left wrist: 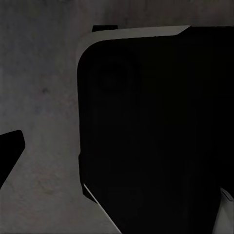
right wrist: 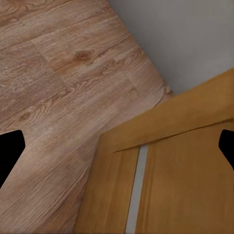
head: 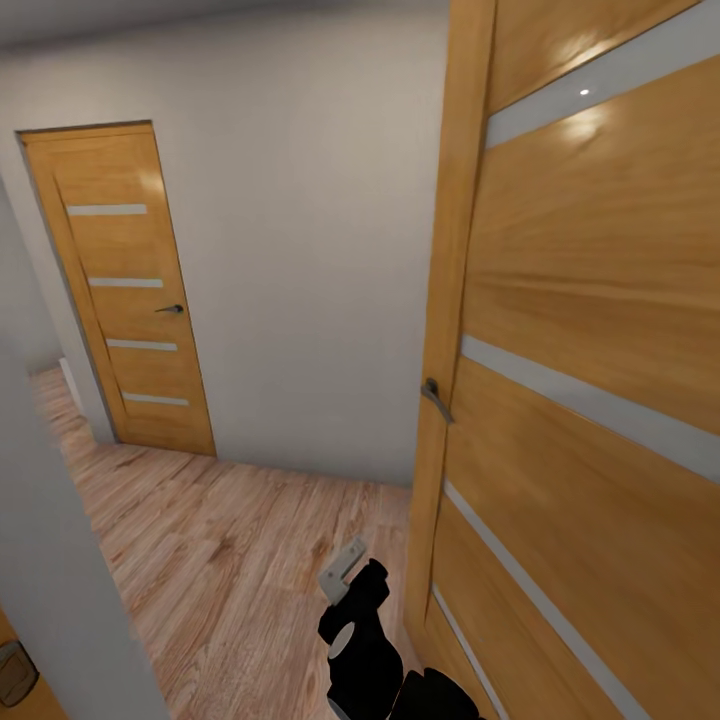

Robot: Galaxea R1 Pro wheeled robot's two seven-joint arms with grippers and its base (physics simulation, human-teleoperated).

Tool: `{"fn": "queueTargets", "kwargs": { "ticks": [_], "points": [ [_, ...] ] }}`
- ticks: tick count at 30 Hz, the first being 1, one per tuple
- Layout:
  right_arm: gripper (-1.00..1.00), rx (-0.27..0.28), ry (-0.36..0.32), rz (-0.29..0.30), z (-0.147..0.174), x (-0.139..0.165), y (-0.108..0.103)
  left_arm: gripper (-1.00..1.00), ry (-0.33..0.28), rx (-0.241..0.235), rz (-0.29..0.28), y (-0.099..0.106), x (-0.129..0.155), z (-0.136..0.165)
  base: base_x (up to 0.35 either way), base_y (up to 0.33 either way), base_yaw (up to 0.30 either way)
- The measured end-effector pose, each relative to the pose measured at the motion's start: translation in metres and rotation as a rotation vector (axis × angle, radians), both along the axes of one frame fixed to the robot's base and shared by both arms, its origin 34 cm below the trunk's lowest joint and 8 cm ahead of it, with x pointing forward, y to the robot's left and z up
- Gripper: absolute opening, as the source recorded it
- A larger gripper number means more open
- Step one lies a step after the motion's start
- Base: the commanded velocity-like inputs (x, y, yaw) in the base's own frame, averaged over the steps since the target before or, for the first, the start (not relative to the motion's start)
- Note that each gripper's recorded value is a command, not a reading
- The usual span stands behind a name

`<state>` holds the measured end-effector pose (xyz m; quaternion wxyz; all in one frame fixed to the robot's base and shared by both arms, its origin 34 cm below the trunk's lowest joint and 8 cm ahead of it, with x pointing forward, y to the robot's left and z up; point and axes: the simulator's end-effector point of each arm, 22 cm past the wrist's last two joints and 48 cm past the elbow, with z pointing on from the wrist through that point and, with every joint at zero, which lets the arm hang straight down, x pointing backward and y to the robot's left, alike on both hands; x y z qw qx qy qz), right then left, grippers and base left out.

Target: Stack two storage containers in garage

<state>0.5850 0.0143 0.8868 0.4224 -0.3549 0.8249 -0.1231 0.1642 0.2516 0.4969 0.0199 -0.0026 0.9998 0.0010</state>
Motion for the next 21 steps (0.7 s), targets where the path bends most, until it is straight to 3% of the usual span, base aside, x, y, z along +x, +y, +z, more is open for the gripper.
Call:
{"fn": "queueTargets", "kwargs": {
  "ticks": [7, 13, 21],
  "points": [
    [1.00, -0.001, 0.000, -0.001, -0.0005, -0.0001, -0.0004, 1.00, -0.001, -0.001, 0.001, -0.0002, 0.0008, 0.0000, 0.199, 0.000, 0.000],
    [1.00, -0.002, -0.001, -0.002, -0.0001, 0.0004, -0.0006, 1.00, -0.001, -0.001, 0.001, -0.0002, 0.0012, 0.0000, 0.031, -0.009, 0.000],
    [1.00, -0.004, -0.008, -0.005, 0.0012, 0.0012, -0.0015, 1.00, -0.001, -0.002, 0.001, -0.0004, 0.0013, 0.0000, 0.003, -0.137, 0.000]
  ]
}}
